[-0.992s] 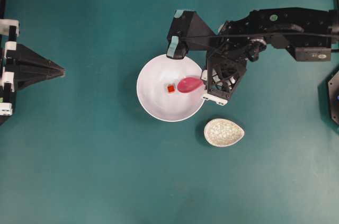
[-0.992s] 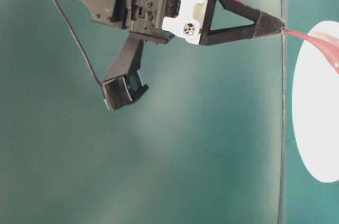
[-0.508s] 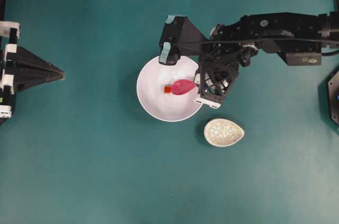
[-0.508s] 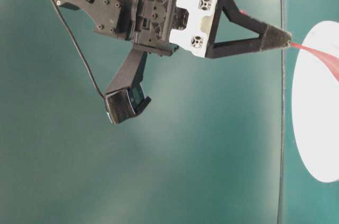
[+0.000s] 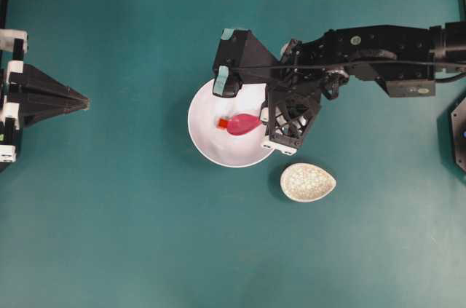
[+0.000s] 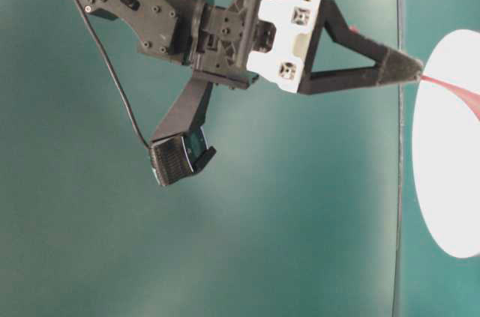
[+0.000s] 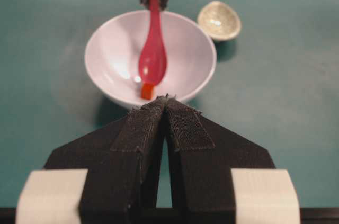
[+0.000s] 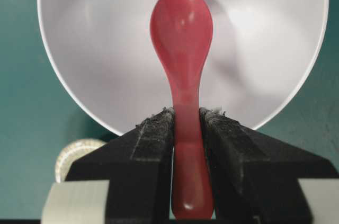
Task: Grip the spoon and scoop the red block from the bowl with right arm.
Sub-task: 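Lower the spoon bowl into the white bowl beside the red cube, then slide the spoon under the red cube with the right gripper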
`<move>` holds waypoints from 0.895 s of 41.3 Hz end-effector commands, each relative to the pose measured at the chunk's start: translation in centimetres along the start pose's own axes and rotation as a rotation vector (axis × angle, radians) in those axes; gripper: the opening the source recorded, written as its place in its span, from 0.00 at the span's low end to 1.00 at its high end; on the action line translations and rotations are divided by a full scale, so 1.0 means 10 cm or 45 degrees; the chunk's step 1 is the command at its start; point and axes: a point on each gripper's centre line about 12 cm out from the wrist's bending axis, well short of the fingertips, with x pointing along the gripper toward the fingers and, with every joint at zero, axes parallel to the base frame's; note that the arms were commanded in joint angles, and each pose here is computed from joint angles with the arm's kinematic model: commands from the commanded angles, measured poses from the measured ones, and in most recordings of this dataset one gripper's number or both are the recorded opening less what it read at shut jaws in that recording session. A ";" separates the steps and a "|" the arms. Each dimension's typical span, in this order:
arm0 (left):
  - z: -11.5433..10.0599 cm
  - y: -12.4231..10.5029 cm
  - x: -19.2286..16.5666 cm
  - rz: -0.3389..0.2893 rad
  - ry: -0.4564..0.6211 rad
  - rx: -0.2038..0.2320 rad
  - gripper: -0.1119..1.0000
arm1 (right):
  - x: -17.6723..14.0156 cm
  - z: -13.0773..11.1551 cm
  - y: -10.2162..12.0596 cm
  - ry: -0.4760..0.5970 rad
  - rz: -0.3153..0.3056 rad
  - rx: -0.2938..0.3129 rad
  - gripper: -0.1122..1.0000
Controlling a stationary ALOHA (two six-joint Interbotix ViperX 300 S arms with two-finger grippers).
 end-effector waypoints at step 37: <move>0.11 -0.01 0.00 -0.002 -0.033 0.002 0.09 | -0.02 0.18 0.03 -0.133 0.015 -0.003 0.32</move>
